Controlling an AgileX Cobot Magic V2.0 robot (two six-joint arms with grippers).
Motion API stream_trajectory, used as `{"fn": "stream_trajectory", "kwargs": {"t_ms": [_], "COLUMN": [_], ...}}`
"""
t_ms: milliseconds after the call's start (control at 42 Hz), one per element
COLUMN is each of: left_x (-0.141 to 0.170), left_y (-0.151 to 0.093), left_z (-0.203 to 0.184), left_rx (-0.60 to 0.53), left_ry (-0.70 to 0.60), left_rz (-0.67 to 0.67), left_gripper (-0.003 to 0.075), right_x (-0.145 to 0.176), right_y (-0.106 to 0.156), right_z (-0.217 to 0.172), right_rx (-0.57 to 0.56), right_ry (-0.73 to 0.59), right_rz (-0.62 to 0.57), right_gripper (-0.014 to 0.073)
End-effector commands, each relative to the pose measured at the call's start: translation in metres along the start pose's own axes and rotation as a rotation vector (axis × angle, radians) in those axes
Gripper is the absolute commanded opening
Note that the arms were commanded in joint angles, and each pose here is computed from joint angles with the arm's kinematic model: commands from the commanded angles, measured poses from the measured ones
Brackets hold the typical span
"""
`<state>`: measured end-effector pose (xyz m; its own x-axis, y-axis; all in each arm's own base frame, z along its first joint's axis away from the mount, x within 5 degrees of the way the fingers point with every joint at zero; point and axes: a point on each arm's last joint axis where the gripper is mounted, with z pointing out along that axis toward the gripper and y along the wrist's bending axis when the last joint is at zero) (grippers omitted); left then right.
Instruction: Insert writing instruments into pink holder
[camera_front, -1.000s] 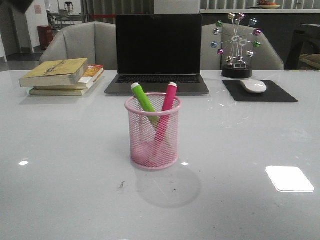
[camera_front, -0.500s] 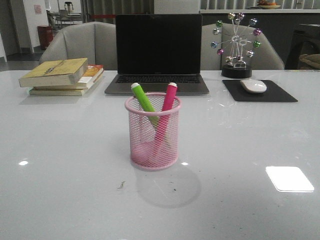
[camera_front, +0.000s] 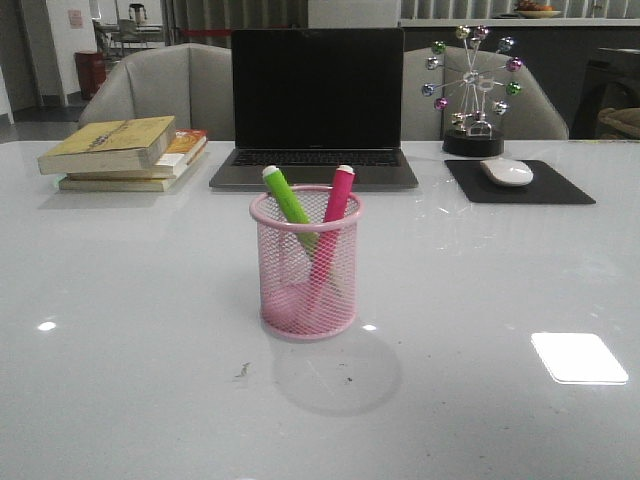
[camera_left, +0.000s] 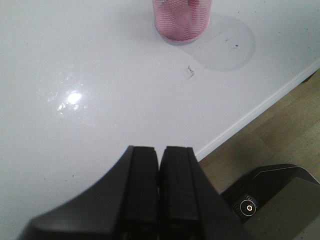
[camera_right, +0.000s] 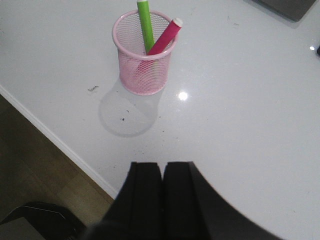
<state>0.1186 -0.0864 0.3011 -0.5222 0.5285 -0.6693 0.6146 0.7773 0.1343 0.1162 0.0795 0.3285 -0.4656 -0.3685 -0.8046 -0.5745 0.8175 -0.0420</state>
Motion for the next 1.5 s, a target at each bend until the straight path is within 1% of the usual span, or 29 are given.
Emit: {"fn": "stream_trajectory", "kwargs": {"t_ms": [0, 95, 595, 714, 762, 810, 881, 976, 1095, 1262, 1476], "left_x": [-0.013, -0.012, -0.012, -0.005, 0.0, 0.006, 0.018, 0.039, 0.072, 0.108, 0.136], "left_y": [0.001, 0.001, 0.001, 0.016, 0.022, 0.028, 0.031, 0.031, 0.028, 0.021, 0.015], "left_z": [-0.008, -0.008, -0.011, -0.022, -0.029, -0.035, -0.04, -0.042, -0.037, -0.024, -0.007], "left_rx": [-0.002, 0.0, -0.001, -0.091, -0.132, -0.179, -0.235, -0.313, -0.427, -0.544, -0.589], "left_ry": [-0.108, -0.094, -0.123, -0.167, -0.206, -0.275, -0.383, -0.529, -0.639, -0.756, -0.833], "left_rz": [0.002, -0.003, -0.003, -0.039, -0.078, -0.109, -0.119, -0.137, -0.202, -0.265, -0.389], "left_gripper": [0.0093, 0.0093, 0.0093, 0.0093, 0.0093, 0.0093, 0.0096, 0.0099, 0.0099, 0.0099, 0.0099], "right_x": [-0.012, -0.012, -0.012, -0.012, -0.012, -0.012, -0.012, -0.012, -0.012, -0.012, -0.012], "right_y": [-0.001, -0.001, -0.001, -0.001, -0.001, -0.001, -0.001, -0.001, -0.001, -0.001, -0.001], "right_z": [-0.006, -0.006, -0.006, -0.006, -0.006, -0.006, -0.006, -0.006, -0.006, -0.006, -0.006], "right_rx": [0.007, 0.007, 0.007, 0.007, 0.007, 0.007, 0.007, 0.007, 0.007, 0.007, 0.007], "right_ry": [-0.092, -0.091, -0.091, -0.091, -0.091, -0.091, -0.091, -0.091, -0.091, -0.091, -0.091], "right_rz": [-0.013, -0.013, -0.013, -0.013, -0.013, -0.013, -0.013, -0.013, -0.013, -0.013, -0.013], "right_gripper": [0.0057, 0.0057, 0.0057, 0.0057, 0.0057, 0.0057, 0.0057, 0.0057, 0.0057, 0.0057, 0.0057]}}
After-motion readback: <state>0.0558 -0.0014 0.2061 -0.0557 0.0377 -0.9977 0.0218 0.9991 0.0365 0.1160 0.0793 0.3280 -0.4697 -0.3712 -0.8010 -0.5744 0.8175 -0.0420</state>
